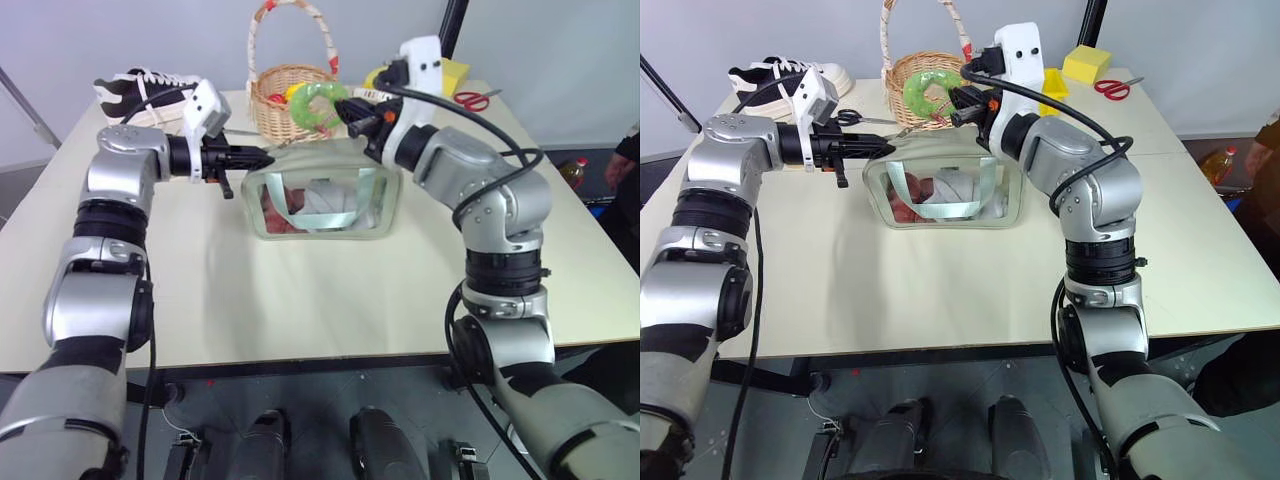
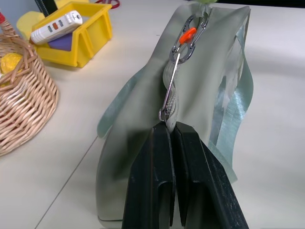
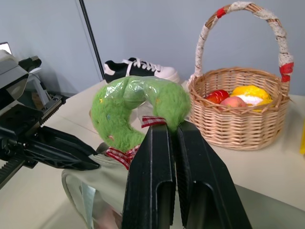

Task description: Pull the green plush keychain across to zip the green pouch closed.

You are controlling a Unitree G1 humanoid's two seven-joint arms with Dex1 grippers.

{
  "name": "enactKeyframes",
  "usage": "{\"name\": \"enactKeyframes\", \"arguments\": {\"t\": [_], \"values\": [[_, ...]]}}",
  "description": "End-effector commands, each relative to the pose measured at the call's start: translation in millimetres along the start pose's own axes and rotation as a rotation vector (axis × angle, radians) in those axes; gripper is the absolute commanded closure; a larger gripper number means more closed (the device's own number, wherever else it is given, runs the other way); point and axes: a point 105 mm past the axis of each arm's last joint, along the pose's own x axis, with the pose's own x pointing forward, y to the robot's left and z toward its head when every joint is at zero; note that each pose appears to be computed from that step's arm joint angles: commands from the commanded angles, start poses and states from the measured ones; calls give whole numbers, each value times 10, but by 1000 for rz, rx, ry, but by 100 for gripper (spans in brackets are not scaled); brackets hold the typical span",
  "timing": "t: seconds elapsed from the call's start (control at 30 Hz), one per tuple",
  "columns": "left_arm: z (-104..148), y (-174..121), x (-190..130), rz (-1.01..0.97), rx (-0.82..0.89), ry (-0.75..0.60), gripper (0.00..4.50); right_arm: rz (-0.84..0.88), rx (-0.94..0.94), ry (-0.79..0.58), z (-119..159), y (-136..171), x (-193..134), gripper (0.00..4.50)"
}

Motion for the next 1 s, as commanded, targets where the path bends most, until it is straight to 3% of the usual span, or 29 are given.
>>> {"name": "enactKeyframes", "arguments": {"t": [0.03,0.53,0.87,1.0], "values": [[84,50,-101,37,34,-13,448,-37,-47,-99,326,-97,-47,450],[-138,110,-268,127,38,68,448,-338,-106,-76,343,-796,-215,450],[-195,110,-323,147,29,79,448,-424,-137,-73,344,-957,-307,450],[-202,102,-372,133,51,99,448,-591,-180,-22,210,-1251,-499,450]]}}
